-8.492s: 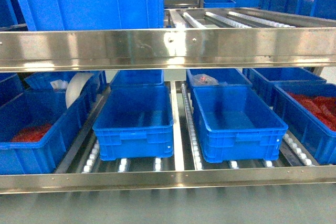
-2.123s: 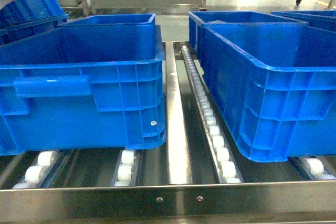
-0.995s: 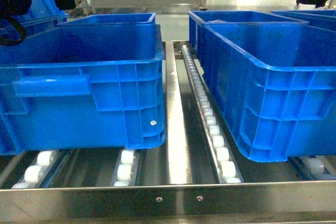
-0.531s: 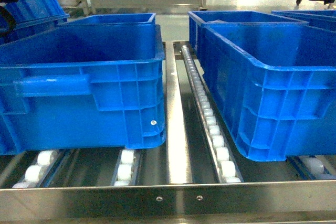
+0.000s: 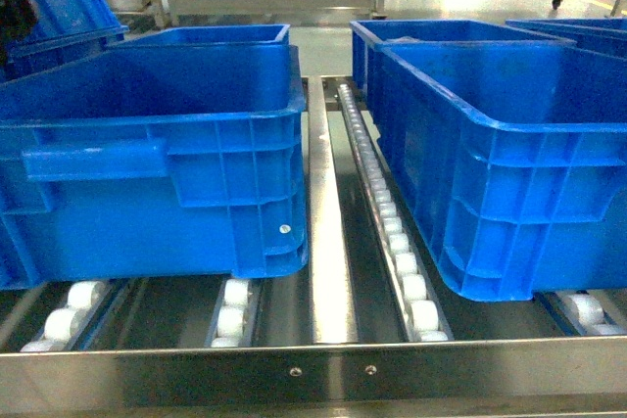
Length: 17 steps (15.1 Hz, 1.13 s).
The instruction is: Sort blue parts and orange caps into right shelf containers
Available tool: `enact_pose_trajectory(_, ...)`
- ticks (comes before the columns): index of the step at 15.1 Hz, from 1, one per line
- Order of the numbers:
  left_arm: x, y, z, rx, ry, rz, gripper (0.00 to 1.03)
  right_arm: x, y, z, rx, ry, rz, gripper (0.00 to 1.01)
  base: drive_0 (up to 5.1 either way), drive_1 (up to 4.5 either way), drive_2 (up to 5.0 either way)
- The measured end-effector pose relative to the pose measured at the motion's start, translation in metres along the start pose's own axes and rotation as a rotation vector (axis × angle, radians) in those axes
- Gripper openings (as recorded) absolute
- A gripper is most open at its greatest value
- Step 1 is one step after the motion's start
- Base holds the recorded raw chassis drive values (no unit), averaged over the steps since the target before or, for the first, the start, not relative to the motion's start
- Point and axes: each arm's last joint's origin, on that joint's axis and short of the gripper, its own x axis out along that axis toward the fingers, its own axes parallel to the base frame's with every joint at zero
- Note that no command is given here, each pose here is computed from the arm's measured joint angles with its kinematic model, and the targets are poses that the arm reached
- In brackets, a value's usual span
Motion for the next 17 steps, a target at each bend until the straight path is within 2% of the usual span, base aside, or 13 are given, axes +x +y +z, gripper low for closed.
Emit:
enact_pose_trajectory(1, -0.015, 0.003, -0.007, 0.001, 0.016, -0.007, 0.17, -0.012, 0.000, -0.005, 0.000, 0.009, 0.002, 0.07, 0.0, 0.00, 0.0)
enact_pose_trajectory(2, -0.033, 0.006, -0.014, 0.001, 0.032, 0.005, 0.02, -0.025, 0.001, -0.008, -0.003, 0.005, 0.006, 0.02, 0.0, 0.00, 0.0)
enact_pose_trajectory(10, -0.108, 0.006, -0.027, 0.001, 0.031, 0.000, 0.02, -0.089, 0.001, -0.024, -0.004, 0.007, 0.011, 0.01, 0.0, 0.00, 0.0)
enact_pose_trajectory(11, -0.116, 0.006, -0.029, 0.001, 0.010, -0.001, 0.02, -0.096, 0.001, -0.027, -0.004, -0.030, 0.011, 0.01, 0.0, 0.00, 0.0)
enact_pose_trajectory(13, -0.130, 0.006, -0.043, 0.001, 0.062, 0.000, 0.02, -0.108, 0.001, -0.040, -0.004, 0.038, 0.011, 0.01, 0.0, 0.00, 0.0)
enact_pose_trajectory(15, -0.139, 0.006, -0.038, 0.001, 0.034, -0.001, 0.02, -0.115, 0.001, -0.033, -0.004, 0.000, 0.011, 0.01, 0.0, 0.00, 0.0)
enact_pose_trajectory(17, -0.147, 0.006, -0.036, 0.001, 0.026, -0.001, 0.02, -0.122, 0.000, -0.034, -0.004, 0.008, 0.011, 0.01, 0.0, 0.00, 0.0)
